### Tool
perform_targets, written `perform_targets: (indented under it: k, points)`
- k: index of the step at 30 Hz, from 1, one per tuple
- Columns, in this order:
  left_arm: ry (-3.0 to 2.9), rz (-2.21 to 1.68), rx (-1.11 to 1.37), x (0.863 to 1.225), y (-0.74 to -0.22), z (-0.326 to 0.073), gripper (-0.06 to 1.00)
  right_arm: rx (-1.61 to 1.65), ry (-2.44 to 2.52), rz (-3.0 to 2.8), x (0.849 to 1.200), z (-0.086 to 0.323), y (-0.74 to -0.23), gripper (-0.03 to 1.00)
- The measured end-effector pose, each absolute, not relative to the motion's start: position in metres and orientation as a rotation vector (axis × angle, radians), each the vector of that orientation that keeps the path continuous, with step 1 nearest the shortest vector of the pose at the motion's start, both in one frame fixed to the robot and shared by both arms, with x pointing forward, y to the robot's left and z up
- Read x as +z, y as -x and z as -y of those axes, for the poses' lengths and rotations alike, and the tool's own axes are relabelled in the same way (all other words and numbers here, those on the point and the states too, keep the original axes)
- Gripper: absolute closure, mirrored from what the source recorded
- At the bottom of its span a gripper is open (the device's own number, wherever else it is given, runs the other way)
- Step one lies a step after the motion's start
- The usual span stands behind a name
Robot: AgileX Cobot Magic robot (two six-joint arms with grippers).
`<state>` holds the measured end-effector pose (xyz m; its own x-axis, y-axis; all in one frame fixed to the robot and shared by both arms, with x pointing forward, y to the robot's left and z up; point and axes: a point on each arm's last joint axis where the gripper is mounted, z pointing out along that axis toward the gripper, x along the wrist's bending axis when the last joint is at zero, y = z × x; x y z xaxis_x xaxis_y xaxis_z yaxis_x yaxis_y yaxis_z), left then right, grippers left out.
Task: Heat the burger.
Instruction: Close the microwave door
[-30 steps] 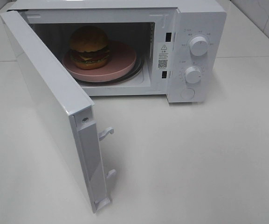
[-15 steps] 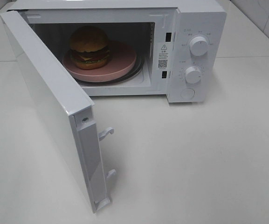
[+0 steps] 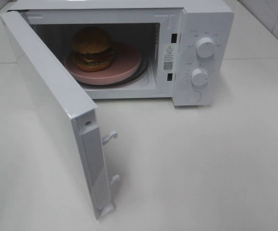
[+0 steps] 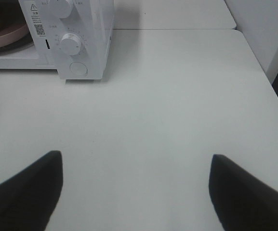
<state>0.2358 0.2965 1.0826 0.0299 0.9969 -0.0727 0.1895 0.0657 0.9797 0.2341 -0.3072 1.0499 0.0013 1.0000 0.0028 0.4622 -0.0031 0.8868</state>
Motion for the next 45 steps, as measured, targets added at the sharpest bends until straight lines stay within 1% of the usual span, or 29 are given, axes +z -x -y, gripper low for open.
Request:
perform_targets:
  k: [1,2,3,4,5,6,7,8,12,17,19,21,25,28,30,31,33,35,41,45]
  points:
    - [-1.273,-1.317,1.062,1.084,-0.239,-0.297,0.56,0.944,-1.556,-1.552,1.05,0.307,-0.234,0.23]
    - [-1.255,-1.302,1.074,1.084,-0.241,-0.297,0.64,0.944,-1.556,-1.552,1.05,0.307,-0.234,0.23]
    - [-1.255,-1.302,1.074,1.084,-0.241,-0.297,0.64,0.944,-1.556,-1.552,1.05,0.307,-0.234,0.23]
    - [-1.224,-1.276,1.095,1.082,-0.246,-0.297,0.77,0.944,-1.556,-1.552,1.05,0.307,-0.234,0.23]
    - [-1.209,-1.264,1.104,1.08,-0.249,-0.298,0.84,0.944,-1.556,-1.552,1.05,0.307,-0.234,0.23]
    - [-1.209,-1.264,1.104,1.08,-0.249,-0.298,0.84,0.944,-1.556,-1.552,1.05,0.307,-0.234,0.23]
    - [-1.183,-1.244,1.121,1.076,-0.255,-0.298,0.92,0.944,-1.556,-1.552,1.05,0.307,-0.234,0.23]
    - [-1.171,-1.235,1.129,1.073,-0.257,-0.298,0.94,0.944,-1.556,-1.552,1.05,0.307,-0.234,0.23]
    - [-1.138,-1.22,1.139,1.06,-0.27,-0.299,0.94,0.944,-1.556,-1.552,1.05,0.307,-0.234,0.23]
    - [-1.12,-1.247,1.101,1.052,-0.287,-0.299,0.94,0.944,-1.556,-1.552,1.05,0.307,-0.234,0.23]
    - [-1.128,-1.289,1.081,1.049,-0.307,-0.3,0.94,0.944,-1.556,-1.552,1.05,0.307,-0.234,0.23]
    - [-1.128,-1.294,1.083,1.05,-0.312,-0.301,0.94,0.944,-1.556,-1.552,1.05,0.307,-0.234,0.23]
    - [-1.152,-1.349,1.072,1.046,-0.342,-0.303,0.94,0.944,-1.556,-1.552,1.05,0.307,-0.234,0.23]
    - [-1.153,-1.357,1.072,1.044,-0.348,-0.303,0.94,0.944,-1.556,-1.552,1.05,0.307,-0.234,0.23]
    - [-1.146,-1.368,1.084,1.041,-0.366,-0.305,0.94,0.944,-1.556,-1.552,1.05,0.307,-0.234,0.23]
    - [-1.146,-1.368,1.084,1.041,-0.366,-0.305,0.94,0.944,-1.556,-1.552,1.05,0.307,-0.234,0.23]
    - [-1.15,-1.381,1.101,1.033,-0.388,-0.306,0.94,0.944,-1.556,-1.552,1.05,0.307,-0.234,0.23]
    - [-1.155,-1.383,1.104,1.031,-0.392,-0.307,0.94,0.944,-1.556,-1.552,1.05,0.307,-0.234,0.23]
    - [-1.201,-1.335,1.078,1.013,-0.423,-0.302,0.94,0.944,-1.556,-1.552,1.05,0.307,-0.234,0.23]
    - [-1.225,-1.28,1.042,1.007,-0.432,-0.297,0.94,0.944,-1.556,-1.552,1.05,0.307,-0.234,0.23]
